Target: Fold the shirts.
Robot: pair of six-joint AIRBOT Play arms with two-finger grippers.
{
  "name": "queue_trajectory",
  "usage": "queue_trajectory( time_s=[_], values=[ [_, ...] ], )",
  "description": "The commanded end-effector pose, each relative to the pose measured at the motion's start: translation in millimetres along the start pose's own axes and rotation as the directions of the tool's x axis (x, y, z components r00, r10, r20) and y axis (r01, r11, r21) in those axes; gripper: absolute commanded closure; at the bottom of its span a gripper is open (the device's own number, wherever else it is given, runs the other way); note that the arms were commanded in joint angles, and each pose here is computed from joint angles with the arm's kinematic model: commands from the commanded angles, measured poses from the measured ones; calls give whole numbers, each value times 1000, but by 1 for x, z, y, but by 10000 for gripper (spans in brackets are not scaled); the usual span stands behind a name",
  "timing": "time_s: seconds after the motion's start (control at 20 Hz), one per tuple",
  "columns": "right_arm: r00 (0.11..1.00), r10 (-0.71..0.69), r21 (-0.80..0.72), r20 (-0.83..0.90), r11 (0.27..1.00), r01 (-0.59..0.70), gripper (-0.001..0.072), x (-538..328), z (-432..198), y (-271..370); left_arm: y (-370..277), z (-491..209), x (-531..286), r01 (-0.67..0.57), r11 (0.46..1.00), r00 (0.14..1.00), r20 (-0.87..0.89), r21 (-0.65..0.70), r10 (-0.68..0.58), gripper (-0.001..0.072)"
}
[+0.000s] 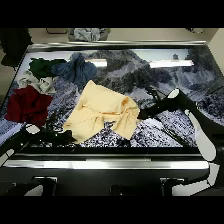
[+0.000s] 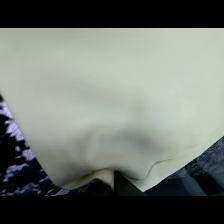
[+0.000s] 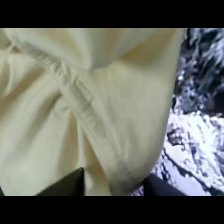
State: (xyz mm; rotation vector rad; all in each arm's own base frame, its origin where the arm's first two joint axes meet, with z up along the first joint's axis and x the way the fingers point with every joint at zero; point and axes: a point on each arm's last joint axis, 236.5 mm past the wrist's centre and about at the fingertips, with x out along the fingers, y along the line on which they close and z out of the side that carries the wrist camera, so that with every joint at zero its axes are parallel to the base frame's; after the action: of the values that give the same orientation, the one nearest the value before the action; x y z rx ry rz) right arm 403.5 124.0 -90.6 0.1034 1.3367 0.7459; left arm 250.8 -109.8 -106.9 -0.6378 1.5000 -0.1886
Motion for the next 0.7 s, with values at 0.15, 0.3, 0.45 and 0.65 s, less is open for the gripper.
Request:
queue_trajectory(
  time_s=[0.15,0.3,0.45,0.65],
  values=[
    [994,-36,-45,101,998,41,673,-19,34,8,-28,40,-44,-30,974,995,99,222,8,684],
    [934,-114,-198,338,962,190,673,-136,89,36,-84,111,-167,-219,881,900,436,420,16,685],
    [611,-241,-173,754,824,539,672,-354,125,103,-183,127,-400,-410,805,515,837,429,-183,685],
    [-81,-273,201,959,444,873,673,-595,30,245,-247,8,-631,-407,856,-48,929,318,-367,684]
  ],
)
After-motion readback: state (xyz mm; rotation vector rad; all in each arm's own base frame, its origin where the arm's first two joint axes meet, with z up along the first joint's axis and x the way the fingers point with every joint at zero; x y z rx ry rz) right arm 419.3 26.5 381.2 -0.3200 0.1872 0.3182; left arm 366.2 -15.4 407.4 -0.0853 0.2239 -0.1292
